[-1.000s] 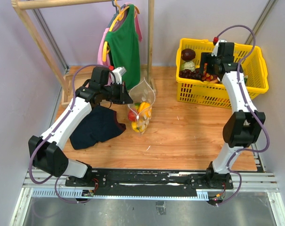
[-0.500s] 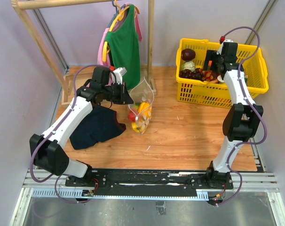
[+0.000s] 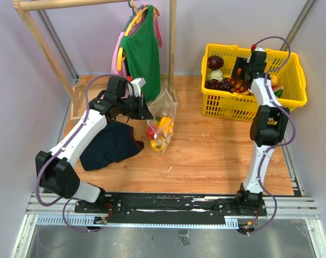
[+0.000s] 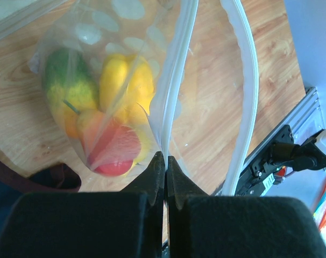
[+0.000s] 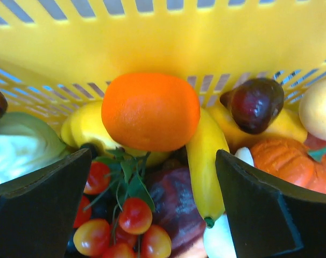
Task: Place the food in the zip-top bag and seal the zipper
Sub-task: Pick up the fake fruit from the bin.
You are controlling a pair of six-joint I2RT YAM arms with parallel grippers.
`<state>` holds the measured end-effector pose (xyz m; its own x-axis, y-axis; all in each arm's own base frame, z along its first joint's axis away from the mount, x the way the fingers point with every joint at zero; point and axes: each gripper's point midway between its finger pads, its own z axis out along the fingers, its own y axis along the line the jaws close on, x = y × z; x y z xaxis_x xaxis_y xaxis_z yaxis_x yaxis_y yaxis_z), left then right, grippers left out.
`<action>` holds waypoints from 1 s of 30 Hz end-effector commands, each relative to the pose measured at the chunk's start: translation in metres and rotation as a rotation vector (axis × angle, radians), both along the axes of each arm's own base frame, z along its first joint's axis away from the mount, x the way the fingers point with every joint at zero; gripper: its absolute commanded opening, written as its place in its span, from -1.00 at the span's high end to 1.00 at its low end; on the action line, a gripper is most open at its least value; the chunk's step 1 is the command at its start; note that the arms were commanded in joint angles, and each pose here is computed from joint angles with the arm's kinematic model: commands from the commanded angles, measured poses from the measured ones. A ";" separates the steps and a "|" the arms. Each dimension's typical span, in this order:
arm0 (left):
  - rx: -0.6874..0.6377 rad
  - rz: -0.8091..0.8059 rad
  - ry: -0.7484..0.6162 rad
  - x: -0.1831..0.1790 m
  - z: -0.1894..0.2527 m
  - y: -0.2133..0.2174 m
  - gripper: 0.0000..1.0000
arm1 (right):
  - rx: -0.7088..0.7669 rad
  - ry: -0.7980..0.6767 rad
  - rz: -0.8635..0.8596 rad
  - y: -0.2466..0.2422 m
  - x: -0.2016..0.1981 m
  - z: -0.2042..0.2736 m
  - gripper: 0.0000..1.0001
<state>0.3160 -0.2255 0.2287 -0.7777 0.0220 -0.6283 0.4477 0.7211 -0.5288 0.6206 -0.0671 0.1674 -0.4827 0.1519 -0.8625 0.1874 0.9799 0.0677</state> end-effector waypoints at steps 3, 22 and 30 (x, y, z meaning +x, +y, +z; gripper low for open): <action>-0.011 -0.008 0.011 0.002 -0.004 -0.001 0.99 | 0.024 -0.118 -0.037 -0.013 0.029 0.009 -0.97; -0.014 -0.010 0.007 0.001 -0.003 -0.001 0.99 | 0.021 -0.189 0.014 -0.008 0.030 0.026 -0.25; -0.024 -0.014 -0.003 -0.001 0.002 -0.001 0.99 | -0.005 -0.263 0.039 -0.003 0.003 0.074 0.00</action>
